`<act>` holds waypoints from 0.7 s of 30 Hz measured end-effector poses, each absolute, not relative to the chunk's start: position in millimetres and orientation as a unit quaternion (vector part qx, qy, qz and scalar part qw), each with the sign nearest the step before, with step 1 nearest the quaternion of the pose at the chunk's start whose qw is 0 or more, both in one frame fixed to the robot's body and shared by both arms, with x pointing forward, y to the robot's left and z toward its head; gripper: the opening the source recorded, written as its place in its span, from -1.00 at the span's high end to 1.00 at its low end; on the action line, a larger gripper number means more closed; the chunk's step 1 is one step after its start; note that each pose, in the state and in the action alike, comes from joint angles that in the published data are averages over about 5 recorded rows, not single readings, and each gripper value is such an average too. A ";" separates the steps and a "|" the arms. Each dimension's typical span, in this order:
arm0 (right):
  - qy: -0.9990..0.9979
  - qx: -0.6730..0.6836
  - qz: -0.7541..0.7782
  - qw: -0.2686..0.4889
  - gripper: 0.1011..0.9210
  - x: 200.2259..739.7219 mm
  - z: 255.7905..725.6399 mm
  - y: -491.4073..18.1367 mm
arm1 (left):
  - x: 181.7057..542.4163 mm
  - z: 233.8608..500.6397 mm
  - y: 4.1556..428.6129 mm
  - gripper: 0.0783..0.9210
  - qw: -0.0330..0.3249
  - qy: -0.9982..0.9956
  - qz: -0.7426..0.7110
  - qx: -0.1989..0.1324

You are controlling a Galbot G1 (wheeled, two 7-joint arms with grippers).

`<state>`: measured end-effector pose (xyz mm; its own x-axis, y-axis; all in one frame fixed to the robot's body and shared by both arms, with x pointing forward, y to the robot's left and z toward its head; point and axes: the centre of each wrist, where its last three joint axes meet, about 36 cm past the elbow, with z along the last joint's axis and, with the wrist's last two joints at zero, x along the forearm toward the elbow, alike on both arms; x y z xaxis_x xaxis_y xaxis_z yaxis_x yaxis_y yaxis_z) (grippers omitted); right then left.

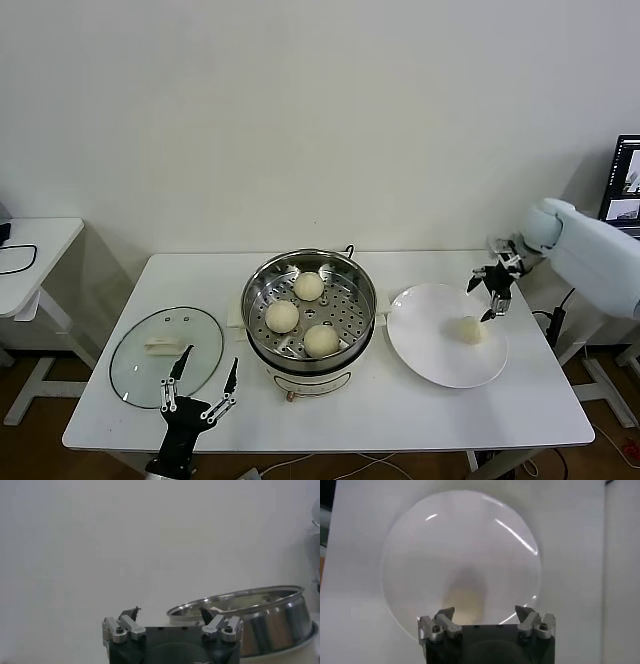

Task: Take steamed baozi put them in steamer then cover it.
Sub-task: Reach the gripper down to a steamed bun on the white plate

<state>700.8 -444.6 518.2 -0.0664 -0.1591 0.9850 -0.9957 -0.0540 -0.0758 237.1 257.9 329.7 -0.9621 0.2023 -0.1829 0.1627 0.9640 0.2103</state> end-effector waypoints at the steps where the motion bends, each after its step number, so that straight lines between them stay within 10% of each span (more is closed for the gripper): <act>1: -0.540 0.535 0.490 0.428 -0.76 700.2 513.6 -444.7 | 236.9 329.5 258.1 -0.77 0.102 0.986 0.097 0.092; 21: -0.528 0.531 0.490 0.447 -0.69 696.4 462.7 -434.5 | 238.6 326.7 262.3 -0.77 0.100 0.986 0.101 0.087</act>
<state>696.4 -434.5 462.7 -0.0380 -0.1234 0.9916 -0.9981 -0.0425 -0.0435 238.6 262.3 326.7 -0.9647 0.1918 -0.1804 0.1511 0.9644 0.2171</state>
